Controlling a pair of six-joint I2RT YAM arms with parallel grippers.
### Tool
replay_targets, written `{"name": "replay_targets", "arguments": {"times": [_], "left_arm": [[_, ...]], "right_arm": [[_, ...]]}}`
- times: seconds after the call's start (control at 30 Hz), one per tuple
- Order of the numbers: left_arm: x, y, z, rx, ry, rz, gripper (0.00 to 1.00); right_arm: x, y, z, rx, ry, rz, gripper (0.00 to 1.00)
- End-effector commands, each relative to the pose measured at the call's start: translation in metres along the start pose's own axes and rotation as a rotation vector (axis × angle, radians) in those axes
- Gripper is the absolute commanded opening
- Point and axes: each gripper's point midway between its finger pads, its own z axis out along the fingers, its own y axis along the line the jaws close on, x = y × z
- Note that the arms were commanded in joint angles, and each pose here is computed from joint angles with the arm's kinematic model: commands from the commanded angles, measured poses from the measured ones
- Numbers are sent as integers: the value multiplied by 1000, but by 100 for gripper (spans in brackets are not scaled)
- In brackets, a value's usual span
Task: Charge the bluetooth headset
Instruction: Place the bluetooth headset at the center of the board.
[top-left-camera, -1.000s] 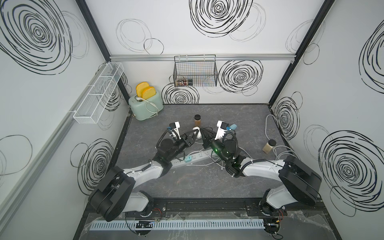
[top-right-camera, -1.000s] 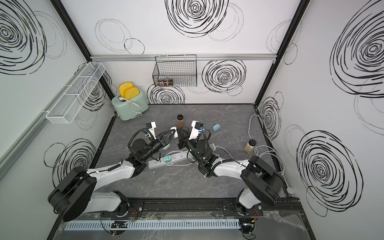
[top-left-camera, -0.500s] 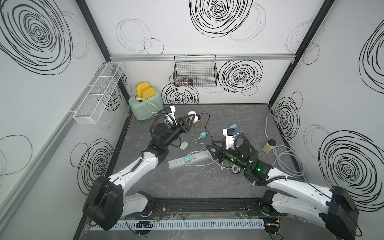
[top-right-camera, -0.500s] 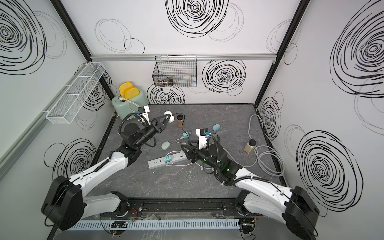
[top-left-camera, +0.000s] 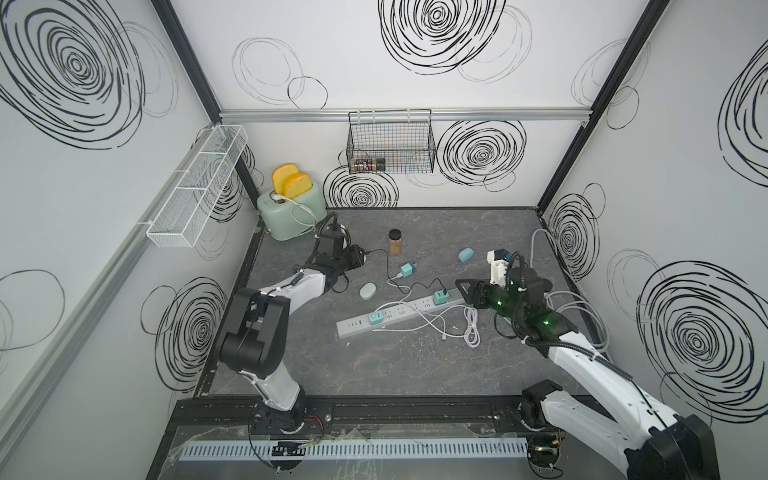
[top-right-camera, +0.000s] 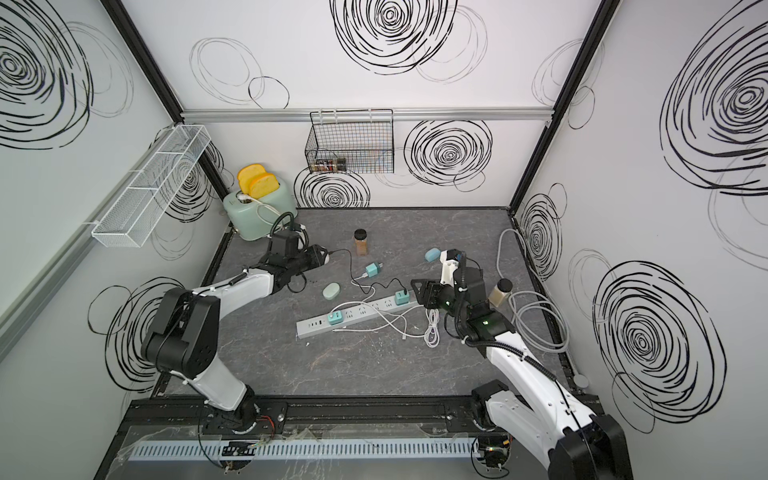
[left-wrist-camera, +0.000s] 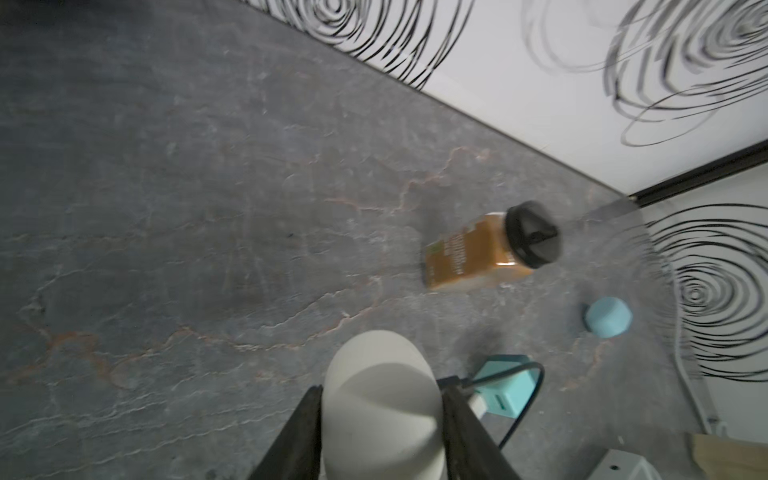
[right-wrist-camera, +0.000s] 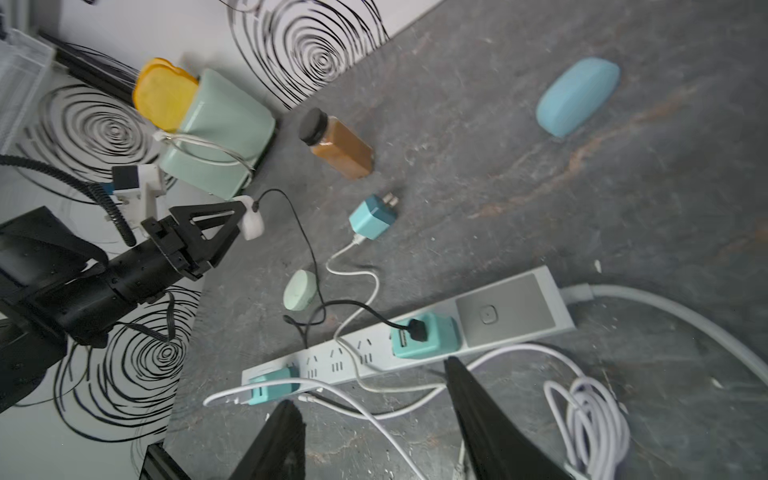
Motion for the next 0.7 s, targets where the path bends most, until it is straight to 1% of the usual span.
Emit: {"name": "replay_targets", "arguments": {"times": [0.0,0.2,0.3,0.4,0.5,0.57,0.67], "left_arm": [[-3,13,15,-60,27,38,31],[10,31,36,-143,109,51,37],[17,41,41,-190,161,83,46],[23,48,45,-210,200,92,55],[22,50,44,-223,198,95,64],[17,47,40,-219,187,103,67],[-1,36,24,-209,121,118,73]], "right_arm": [[0,-4,2,9,43,-8,61],[1,-31,14,61,68,30,63],[-2,-38,17,80,64,34,64],[-6,-40,18,88,62,32,65],[-7,-42,19,87,72,40,66],[-7,-41,19,76,75,36,67],[-6,-39,19,60,80,37,72]]}}
